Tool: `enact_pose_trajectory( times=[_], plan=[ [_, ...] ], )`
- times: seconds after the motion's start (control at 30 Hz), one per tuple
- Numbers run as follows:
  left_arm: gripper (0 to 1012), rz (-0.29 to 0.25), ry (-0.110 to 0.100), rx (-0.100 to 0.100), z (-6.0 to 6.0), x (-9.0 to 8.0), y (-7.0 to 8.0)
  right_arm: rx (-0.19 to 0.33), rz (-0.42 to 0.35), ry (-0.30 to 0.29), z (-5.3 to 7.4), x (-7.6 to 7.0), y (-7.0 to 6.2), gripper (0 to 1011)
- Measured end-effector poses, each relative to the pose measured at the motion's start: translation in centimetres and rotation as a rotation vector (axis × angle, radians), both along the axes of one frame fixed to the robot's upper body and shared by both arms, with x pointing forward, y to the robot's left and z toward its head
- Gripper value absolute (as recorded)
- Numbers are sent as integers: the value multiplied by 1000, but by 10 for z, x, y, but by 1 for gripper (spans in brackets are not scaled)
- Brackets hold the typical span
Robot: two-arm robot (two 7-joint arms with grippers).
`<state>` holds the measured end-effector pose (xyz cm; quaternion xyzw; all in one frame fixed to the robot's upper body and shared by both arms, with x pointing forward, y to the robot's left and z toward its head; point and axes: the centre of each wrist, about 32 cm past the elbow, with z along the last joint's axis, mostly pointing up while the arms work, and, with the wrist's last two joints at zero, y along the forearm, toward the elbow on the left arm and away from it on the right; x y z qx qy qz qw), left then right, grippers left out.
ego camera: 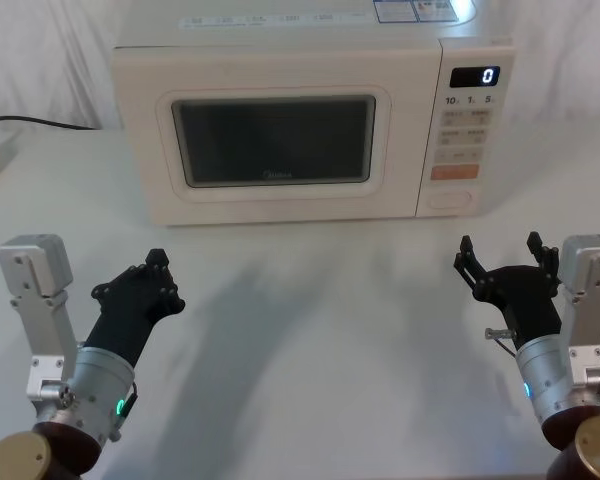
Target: Press the button to open the microwave door with one hand; close the microwave door with the other hand.
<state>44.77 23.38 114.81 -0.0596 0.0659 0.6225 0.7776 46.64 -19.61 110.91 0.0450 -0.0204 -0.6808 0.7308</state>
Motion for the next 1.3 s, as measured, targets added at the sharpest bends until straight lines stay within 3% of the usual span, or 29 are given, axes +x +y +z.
enact_pose_trajectory(
  times=[1.3],
  plan=[
    [0,-7,5,-2,0,0,0,0,0,0,0,0,0,1002]
  ],
)
